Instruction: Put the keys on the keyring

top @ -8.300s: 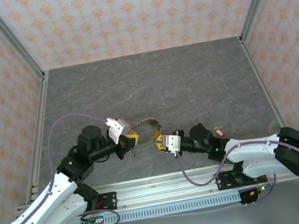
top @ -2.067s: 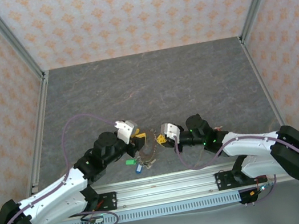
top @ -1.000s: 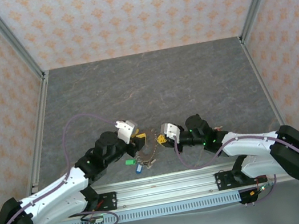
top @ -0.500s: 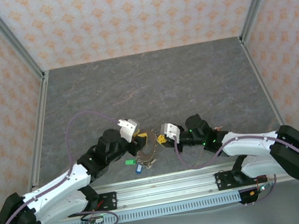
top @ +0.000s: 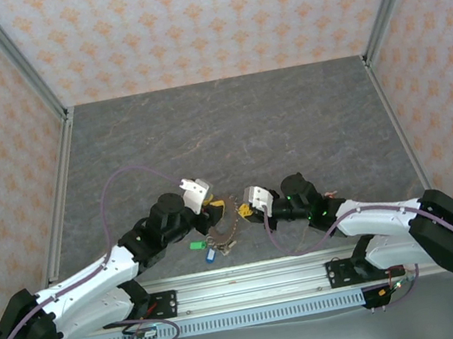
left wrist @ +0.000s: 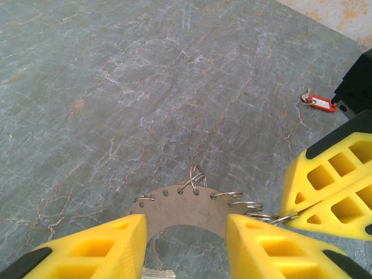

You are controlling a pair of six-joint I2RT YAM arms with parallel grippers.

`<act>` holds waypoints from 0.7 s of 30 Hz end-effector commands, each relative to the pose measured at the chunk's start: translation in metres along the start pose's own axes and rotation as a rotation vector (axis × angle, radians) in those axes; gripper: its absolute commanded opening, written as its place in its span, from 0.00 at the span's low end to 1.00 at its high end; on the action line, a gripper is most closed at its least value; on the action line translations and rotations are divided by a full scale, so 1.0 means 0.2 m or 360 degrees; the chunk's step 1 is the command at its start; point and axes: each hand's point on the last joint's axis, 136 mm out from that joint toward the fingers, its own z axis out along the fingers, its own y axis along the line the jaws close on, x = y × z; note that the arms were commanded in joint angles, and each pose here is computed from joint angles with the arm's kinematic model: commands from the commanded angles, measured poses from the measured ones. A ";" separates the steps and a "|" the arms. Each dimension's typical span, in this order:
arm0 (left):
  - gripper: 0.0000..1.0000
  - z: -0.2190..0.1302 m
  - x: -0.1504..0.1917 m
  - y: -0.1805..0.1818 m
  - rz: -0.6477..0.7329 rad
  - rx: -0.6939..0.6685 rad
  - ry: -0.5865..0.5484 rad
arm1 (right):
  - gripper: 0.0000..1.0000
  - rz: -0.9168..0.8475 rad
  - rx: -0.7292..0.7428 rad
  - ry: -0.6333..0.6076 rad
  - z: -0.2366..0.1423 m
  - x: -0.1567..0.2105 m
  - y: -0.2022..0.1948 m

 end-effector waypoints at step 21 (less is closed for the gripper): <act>0.40 -0.13 0.04 -0.10 0.0149 0.0206 -0.0139 | 0.00 -0.0055 0.0020 0.0002 -0.02 0.02 0.00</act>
